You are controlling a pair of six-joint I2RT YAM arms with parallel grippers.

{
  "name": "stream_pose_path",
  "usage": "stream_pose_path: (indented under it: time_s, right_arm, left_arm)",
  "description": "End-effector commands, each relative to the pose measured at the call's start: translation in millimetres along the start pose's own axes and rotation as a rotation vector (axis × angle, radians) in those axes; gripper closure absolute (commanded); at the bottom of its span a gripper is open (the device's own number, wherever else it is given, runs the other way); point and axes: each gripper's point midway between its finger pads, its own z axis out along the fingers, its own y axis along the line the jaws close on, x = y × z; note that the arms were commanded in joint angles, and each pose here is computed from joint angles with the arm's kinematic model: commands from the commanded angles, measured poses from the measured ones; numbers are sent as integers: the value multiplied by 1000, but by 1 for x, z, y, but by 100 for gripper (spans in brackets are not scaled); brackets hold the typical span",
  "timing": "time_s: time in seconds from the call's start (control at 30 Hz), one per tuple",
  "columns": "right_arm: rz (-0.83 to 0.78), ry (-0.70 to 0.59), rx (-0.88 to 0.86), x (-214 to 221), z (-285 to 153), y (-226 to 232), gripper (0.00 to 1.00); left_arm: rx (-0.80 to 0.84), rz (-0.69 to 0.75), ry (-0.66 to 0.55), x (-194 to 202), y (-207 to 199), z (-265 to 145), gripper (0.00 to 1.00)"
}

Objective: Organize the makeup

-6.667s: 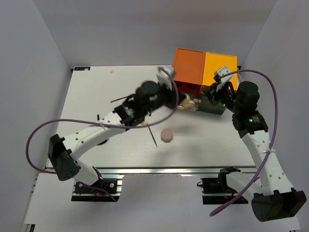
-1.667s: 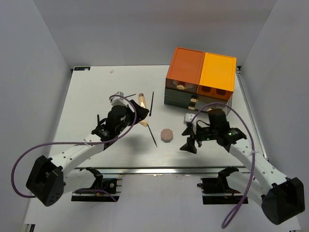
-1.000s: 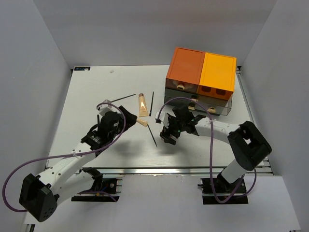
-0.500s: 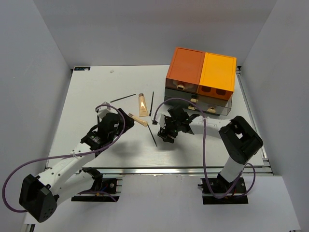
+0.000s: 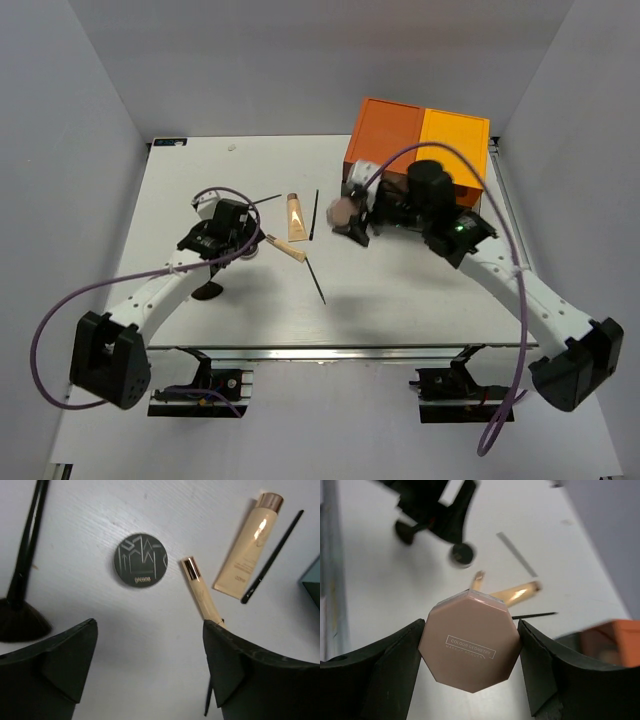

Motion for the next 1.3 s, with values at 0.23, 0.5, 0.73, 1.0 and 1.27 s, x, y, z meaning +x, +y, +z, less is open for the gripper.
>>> stream_pose_path:
  time_s: [0.23,0.5,0.73,1.0,1.27]
  right_arm:
    - [406,126,721,27,-134,-160,100]
    - [422,251,715,56,-157,-135,100]
    - [463,364,696,89,-158,-121,93]
    - [471,400,702,114,-157,-124,69]
    - [441,358,717,104,-158,-133,50]
  left_arm:
    - [3,199,13,-23,1,30,2]
    - [29,263,56,-11,8,48,2]
    - [3,298,58,-10,18,56,2]
    - [6,305,68,-3,18,72,2]
    - [48,312,95,2,2,91,2]
